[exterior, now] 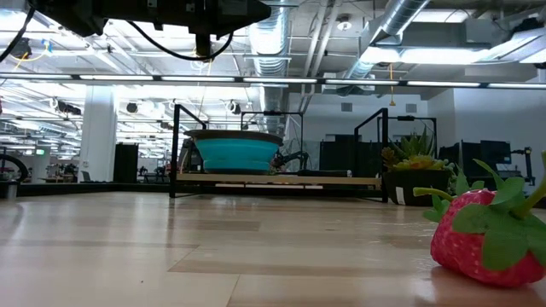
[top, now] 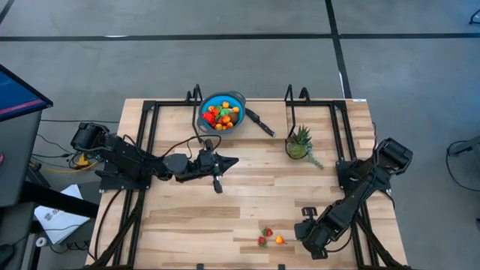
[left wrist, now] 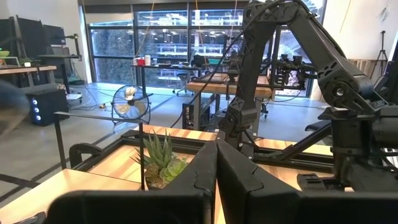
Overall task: Pick & Place Fruit
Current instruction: Put the strawberry into the basket
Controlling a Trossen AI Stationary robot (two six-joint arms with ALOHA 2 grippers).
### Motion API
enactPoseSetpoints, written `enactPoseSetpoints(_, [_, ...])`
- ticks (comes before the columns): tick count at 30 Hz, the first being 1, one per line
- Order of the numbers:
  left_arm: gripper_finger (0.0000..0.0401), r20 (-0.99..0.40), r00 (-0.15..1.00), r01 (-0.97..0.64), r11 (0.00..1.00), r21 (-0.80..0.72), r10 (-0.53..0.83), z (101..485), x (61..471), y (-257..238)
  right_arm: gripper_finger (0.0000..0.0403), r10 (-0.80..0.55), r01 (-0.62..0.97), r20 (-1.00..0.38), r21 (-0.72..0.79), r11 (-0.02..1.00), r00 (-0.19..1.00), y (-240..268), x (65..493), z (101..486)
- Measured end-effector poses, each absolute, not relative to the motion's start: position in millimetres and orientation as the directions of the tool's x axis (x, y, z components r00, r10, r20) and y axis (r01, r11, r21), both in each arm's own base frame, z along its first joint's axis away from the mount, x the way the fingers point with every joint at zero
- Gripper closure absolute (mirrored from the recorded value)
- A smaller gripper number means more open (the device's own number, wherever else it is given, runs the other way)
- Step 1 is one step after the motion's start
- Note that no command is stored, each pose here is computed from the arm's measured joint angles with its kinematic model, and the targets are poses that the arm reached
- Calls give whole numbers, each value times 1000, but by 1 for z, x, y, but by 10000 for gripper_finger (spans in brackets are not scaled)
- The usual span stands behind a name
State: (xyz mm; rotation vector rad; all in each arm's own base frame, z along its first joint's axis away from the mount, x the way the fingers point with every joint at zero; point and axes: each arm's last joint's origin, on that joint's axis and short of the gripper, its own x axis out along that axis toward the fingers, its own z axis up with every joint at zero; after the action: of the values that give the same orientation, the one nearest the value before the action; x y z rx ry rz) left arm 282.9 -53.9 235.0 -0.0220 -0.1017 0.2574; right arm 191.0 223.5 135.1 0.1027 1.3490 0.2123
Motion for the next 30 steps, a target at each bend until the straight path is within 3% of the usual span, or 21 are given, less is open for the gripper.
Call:
enactPoseSetpoints(7, [397,97,962,-253,967,-35,255,235,283,-54,310,217,-88,-954,203,975,206,224,192,136])
enactPoseSetpoints(30, [397,95,962,-253,967,-33,255,235,283,-54,327,188,-92,-964,173,981,190,225,193,142])
